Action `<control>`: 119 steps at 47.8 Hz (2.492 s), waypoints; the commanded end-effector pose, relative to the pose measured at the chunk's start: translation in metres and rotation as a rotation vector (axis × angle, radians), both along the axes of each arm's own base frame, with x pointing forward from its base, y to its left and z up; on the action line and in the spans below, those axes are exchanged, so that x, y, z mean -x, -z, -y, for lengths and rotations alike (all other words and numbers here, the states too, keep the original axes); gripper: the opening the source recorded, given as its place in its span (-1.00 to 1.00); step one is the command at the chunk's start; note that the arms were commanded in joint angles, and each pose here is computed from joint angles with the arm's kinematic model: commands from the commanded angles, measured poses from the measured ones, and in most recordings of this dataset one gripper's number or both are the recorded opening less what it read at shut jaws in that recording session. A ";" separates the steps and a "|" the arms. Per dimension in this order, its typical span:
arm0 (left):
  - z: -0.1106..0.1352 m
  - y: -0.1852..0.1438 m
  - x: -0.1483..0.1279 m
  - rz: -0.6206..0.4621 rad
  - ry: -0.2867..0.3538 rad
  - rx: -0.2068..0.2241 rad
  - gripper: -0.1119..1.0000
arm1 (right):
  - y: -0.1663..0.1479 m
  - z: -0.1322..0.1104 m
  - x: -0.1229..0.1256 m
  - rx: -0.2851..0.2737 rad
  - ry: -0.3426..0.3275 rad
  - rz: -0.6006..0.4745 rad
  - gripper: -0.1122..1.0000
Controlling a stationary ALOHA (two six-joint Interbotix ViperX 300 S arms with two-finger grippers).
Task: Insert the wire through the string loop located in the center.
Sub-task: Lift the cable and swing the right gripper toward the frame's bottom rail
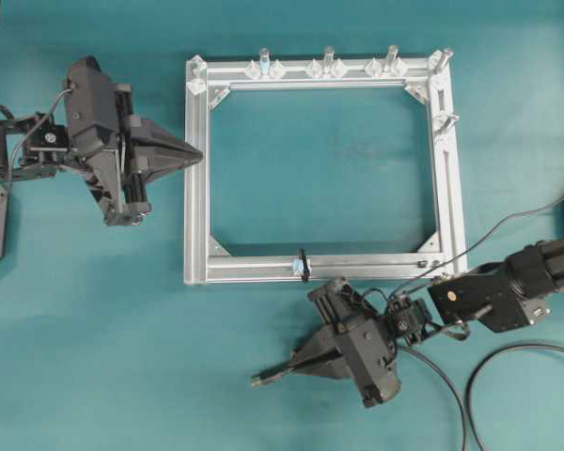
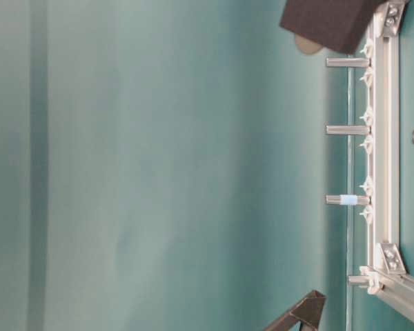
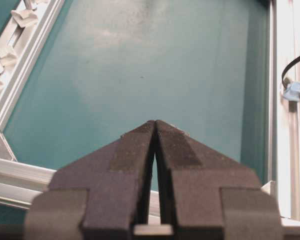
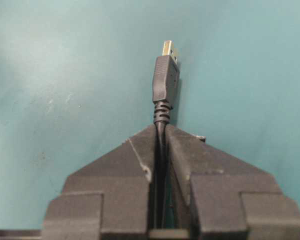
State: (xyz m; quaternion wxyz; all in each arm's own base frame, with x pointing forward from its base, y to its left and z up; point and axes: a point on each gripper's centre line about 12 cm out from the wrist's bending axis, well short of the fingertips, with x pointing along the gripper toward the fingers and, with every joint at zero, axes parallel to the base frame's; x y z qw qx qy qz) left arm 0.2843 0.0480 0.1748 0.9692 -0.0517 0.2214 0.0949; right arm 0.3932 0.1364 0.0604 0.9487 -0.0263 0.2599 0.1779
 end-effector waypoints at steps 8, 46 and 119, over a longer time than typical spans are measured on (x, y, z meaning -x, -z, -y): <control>0.001 -0.001 0.000 0.009 -0.001 0.004 -0.80 | -0.005 0.002 -0.002 -0.006 0.008 0.009 -0.67; 0.005 -0.003 -0.001 0.013 0.017 0.003 -0.80 | -0.055 0.004 0.006 -0.039 0.008 0.111 -0.67; 0.007 -0.003 0.000 0.013 0.022 0.004 -0.80 | -0.076 0.087 0.084 -0.017 0.196 0.050 -0.67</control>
